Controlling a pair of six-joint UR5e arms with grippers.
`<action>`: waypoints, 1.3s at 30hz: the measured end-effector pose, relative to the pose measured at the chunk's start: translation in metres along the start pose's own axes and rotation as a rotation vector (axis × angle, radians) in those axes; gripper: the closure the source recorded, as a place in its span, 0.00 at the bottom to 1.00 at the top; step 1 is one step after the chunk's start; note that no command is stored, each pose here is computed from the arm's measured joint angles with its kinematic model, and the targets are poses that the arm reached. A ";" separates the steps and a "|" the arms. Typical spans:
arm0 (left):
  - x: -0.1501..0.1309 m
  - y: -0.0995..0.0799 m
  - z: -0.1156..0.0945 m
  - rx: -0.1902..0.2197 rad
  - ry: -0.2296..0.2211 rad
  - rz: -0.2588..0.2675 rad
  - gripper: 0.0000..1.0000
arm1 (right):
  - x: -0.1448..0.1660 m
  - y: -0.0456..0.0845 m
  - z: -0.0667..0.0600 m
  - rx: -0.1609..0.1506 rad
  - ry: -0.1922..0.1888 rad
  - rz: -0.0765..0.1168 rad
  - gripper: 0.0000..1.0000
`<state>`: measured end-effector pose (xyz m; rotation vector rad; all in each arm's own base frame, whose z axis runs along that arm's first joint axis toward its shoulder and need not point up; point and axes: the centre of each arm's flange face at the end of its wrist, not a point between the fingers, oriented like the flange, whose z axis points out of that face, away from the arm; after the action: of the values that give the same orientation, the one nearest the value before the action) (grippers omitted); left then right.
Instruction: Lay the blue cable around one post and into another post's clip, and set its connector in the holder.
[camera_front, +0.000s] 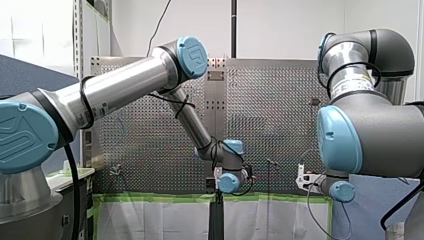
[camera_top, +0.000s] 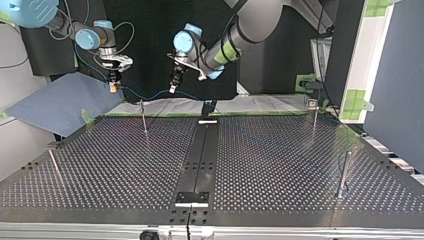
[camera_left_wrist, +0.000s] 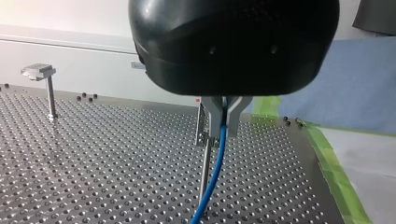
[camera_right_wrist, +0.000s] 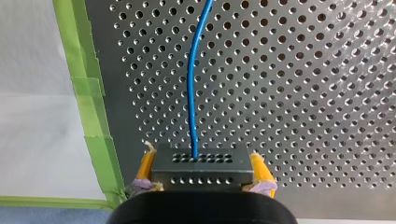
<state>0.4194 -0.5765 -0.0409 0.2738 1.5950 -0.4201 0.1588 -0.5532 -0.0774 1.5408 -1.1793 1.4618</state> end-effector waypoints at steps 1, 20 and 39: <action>0.000 0.000 0.000 -0.001 0.000 0.000 0.99 | 0.000 0.000 0.000 0.000 0.000 0.000 1.00; 0.000 0.024 0.008 -0.055 0.022 -0.018 0.99 | 0.000 0.000 0.000 0.000 0.000 0.000 1.00; 0.000 0.024 0.006 -0.078 0.019 -0.023 0.99 | 0.000 0.000 0.000 0.001 0.000 0.000 1.00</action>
<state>0.4354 -0.5575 -0.0436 0.2012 1.6308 -0.3728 0.1590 -0.5530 -0.0774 1.5414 -1.1791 1.4621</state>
